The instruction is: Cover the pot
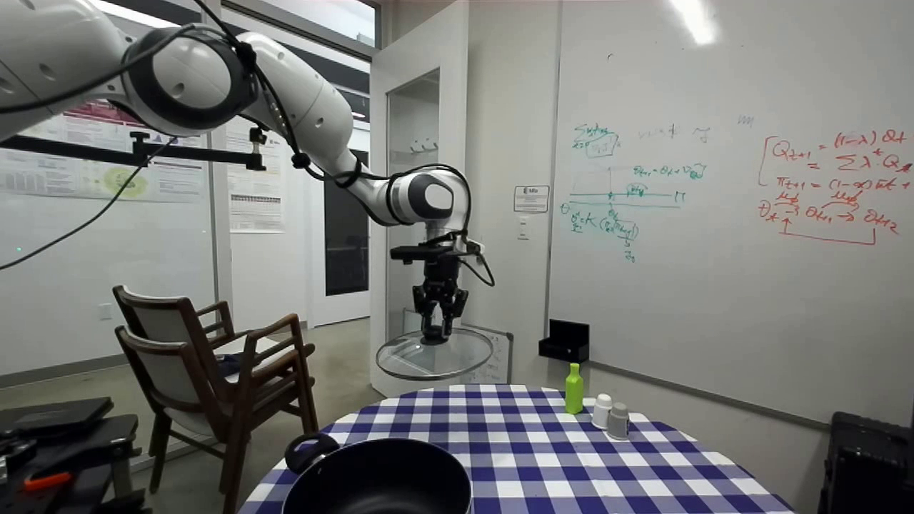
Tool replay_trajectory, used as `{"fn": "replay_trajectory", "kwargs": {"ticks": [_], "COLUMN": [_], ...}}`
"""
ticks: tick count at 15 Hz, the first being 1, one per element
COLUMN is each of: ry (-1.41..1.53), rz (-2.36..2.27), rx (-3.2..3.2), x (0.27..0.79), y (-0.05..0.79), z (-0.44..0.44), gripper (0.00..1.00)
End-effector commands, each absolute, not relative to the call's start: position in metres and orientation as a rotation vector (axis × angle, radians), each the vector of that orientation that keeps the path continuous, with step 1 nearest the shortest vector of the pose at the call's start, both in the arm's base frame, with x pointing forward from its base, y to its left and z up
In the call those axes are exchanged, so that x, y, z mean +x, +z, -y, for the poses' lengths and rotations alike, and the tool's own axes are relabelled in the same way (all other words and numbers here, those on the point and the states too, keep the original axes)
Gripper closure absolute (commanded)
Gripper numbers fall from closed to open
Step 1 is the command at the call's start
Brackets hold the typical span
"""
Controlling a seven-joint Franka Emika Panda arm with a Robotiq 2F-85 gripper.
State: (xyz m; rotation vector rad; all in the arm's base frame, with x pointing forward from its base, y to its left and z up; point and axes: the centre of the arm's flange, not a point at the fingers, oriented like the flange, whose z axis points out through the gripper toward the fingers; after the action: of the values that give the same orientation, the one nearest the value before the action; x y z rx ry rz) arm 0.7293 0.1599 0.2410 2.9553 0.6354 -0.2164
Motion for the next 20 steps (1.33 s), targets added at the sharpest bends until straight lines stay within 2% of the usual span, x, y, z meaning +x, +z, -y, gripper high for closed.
{"fn": "replay_trajectory", "kwargs": {"ticks": [1,7,20], "ry": [-0.163,-0.12,-0.239], "rz": [-0.558,-0.369,-0.22], "rx": [2.957,2.977,2.949], "x": [0.751,0.756,0.651], "y": [0.27,0.296,0.338], "z": [-0.118,-0.036,0.043], "gripper": [0.75,0.75,0.75]}}
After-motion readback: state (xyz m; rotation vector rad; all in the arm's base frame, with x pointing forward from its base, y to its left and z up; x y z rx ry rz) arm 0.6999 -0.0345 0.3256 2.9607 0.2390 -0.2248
